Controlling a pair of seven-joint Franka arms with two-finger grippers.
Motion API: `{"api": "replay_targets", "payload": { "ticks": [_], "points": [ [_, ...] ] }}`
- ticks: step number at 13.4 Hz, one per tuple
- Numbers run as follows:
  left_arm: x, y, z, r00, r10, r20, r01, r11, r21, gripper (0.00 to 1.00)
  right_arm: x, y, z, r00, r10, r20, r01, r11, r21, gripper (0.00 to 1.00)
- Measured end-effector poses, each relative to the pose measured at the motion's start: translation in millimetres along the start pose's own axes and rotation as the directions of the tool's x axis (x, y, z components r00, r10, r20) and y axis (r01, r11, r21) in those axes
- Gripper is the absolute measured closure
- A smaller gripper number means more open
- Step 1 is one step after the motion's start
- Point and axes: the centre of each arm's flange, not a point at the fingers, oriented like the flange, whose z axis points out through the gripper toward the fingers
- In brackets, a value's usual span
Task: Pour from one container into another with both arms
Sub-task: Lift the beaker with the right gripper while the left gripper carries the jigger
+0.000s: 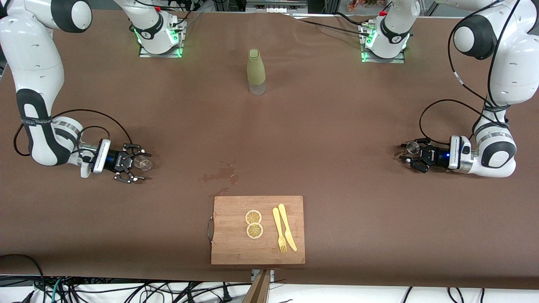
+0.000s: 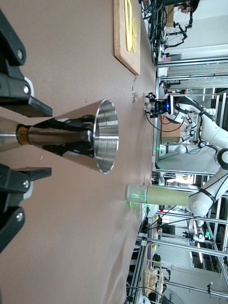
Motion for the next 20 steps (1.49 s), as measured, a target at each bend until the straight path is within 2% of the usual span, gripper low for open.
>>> {"api": "replay_targets", "payload": {
  "ticks": [4,7,8,9,11,12,17,18,19,20],
  "points": [
    [0,1,-1,1.000,-0.001,0.002,0.001,1.000,0.001,0.49,-9,-5,10,0.999,-0.016,-0.050,0.016,1.000,0.005,0.00],
    [-1,1,-2,1.000,0.002,0.003,-0.002,1.000,0.002,0.49,-11,-7,17,0.993,-0.041,-0.109,0.039,0.999,-0.013,0.03],
    [-1,1,-2,1.000,0.009,0.003,-0.010,1.000,0.002,0.53,-13,-7,19,0.992,-0.047,-0.116,0.046,0.999,-0.018,0.03],
    [-1,1,-2,1.000,0.016,0.003,-0.016,1.000,0.002,0.56,-13,-7,20,0.991,-0.051,-0.120,0.049,0.999,-0.020,0.13],
    [0,0,-2,1.000,0.027,-0.001,-0.027,1.000,0.006,0.80,-13,-7,20,0.991,-0.054,-0.122,0.052,0.998,-0.021,0.37],
    [0,0,-2,1.000,0.029,-0.001,-0.029,1.000,0.007,0.79,-13,-7,20,0.991,-0.055,-0.123,0.052,0.998,-0.020,0.46],
    [0,0,-4,0.999,0.038,0.002,-0.038,0.999,0.011,0.79,-11,-6,21,0.990,-0.060,-0.124,0.059,0.998,-0.018,0.52],
    [1,-1,-5,0.999,0.041,0.004,-0.041,0.999,0.011,0.79,-10,-5,22,0.990,-0.064,-0.123,0.062,0.998,-0.017,0.60],
    [4,-3,-7,0.999,0.048,0.008,-0.048,0.999,0.013,0.79,-8,-4,23,0.990,-0.068,-0.123,0.067,0.998,-0.016,0.60],
    [9,-6,-10,0.998,0.059,0.014,-0.059,0.998,0.016,0.79,-6,-2,23,0.990,-0.074,-0.122,0.073,0.997,-0.015,0.67]
  ]
}}
